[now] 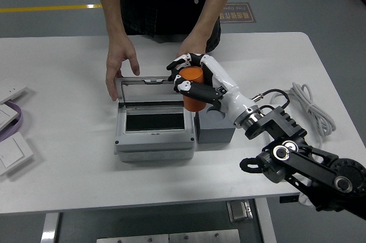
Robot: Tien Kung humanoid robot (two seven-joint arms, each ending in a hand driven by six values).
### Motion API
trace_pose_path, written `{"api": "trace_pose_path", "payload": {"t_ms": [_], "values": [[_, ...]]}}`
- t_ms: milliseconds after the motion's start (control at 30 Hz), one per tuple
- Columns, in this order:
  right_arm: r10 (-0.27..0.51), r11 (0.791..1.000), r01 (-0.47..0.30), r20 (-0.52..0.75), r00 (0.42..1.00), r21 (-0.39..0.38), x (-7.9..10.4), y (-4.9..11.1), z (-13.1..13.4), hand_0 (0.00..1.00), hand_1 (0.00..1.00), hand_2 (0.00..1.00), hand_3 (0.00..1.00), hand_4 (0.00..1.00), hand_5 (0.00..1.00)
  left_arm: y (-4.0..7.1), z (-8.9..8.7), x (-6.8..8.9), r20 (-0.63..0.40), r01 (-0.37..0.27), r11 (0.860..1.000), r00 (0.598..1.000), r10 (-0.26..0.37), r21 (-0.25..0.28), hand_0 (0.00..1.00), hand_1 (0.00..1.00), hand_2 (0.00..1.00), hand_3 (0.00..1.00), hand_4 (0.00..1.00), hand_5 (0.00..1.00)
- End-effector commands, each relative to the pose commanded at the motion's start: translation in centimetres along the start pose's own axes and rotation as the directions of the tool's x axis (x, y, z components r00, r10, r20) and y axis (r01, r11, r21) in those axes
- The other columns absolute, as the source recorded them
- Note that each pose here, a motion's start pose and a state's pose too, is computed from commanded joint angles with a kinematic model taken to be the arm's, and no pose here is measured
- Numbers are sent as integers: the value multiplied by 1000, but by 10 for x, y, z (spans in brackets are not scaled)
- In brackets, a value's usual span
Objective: Pick up the cylinder from the cube,place it in the box,flap close box
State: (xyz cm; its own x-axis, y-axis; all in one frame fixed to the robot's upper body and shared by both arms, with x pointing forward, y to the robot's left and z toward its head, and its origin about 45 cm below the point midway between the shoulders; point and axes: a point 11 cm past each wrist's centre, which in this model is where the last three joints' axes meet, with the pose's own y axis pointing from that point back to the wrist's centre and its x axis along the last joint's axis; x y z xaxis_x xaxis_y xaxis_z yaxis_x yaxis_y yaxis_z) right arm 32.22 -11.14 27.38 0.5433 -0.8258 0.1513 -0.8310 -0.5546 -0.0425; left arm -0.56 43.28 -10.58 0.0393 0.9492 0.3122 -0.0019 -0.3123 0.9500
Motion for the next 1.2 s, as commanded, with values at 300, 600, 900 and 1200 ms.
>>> {"api": "trace_pose_path", "payload": {"t_ms": [300, 600, 900, 1200], "values": [[-197, 979, 178, -250, 948, -96, -48, -29, -8, 7, 130, 280, 187, 2, 2, 0, 0, 4, 5, -7, 1000, 1000, 7, 2, 595, 511, 562, 619, 711, 202], [-270, 954, 149, -523, 809, -261, -59, -49, 16, 26, 146, 307, 199, 2, 2, 0, -3, 5, 8, -10, 1000, 1000, 9, 10, 595, 511, 562, 619, 712, 205], [-310, 936, 126, -599, 738, -329, -61, -57, 29, 71, 187, 324, 219, 2, 2, 0, -8, 9, 13, -19, 1000, 1000, 19, 24, 594, 512, 562, 619, 712, 206], [-336, 924, 108, -643, 688, -368, -62, -62, 46, 656, 597, 601, 631, 292, 87, 0, -2, 8, 15, -18, 1000, 1000, 18, 14, 595, 511, 562, 619, 712, 204]]}}
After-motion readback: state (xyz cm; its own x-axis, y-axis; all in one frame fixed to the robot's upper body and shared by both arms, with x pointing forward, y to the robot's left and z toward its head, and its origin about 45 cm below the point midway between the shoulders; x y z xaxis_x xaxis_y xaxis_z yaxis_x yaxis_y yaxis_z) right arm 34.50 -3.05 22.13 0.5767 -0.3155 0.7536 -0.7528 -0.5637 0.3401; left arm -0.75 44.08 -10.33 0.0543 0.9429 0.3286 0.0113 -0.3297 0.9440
